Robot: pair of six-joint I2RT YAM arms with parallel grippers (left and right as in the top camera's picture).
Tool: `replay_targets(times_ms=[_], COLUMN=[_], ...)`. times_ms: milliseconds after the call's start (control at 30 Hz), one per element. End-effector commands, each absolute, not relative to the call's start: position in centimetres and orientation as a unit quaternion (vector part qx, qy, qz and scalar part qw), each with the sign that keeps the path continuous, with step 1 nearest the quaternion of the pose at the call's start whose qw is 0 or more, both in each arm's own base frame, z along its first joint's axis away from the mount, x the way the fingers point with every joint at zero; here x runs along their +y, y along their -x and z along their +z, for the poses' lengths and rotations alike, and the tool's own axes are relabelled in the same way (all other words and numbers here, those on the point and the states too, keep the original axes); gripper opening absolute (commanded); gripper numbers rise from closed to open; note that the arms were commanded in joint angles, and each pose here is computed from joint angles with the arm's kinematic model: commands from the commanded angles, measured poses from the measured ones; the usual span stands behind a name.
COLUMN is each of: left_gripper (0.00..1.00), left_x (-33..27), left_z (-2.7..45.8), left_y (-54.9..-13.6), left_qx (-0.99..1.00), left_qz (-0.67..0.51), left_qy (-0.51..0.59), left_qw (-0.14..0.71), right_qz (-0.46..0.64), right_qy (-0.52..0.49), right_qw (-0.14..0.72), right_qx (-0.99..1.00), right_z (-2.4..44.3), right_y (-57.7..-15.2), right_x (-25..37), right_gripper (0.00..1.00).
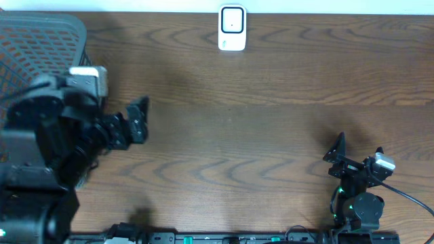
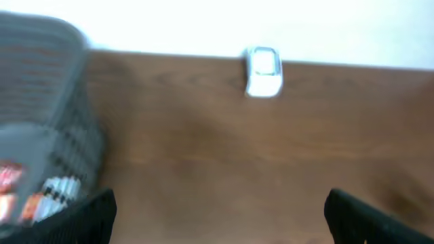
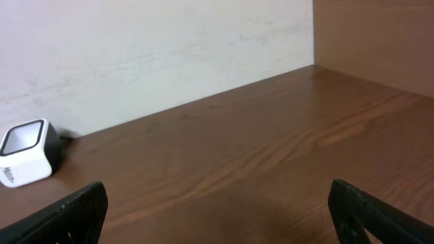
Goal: Scan the item barcode
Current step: 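Move the left gripper over the basket toward the green-capped bottle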
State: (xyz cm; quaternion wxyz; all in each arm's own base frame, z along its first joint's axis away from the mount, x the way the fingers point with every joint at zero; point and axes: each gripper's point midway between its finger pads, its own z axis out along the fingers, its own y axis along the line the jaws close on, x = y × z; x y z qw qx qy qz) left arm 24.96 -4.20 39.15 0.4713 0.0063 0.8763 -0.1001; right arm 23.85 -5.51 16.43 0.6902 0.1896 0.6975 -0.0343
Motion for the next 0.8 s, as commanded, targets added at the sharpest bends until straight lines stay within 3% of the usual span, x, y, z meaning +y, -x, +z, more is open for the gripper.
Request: replay_targets(times_ms=[0,300,767], left_gripper=[0.98,0.98,0.98], left_x=[0.0,10.3,23.6], left_z=[41.6,43.4,34.8], left_y=[-26.4,-26.7,-24.0], left_qx=[0.878,0.835,0.77], left_qz=[-0.004,0.069,0.102], left_qy=[0.064,0.301,0.556], left_qw=[0.475,0.455,0.297], right_qz=[-0.045,-0.045,-0.045], right_qy=[-0.193,-0.193,-0.193], right_qw=[0.689,0.689,0.689], right_qx=[0.697,0.697,0.697], right_z=[16.3,16.3,16.3], right_y=[-23.7,-23.7,-23.7], right_x=[-5.9,-5.9,-5.9], right_gripper=[0.99,0.99,0.99])
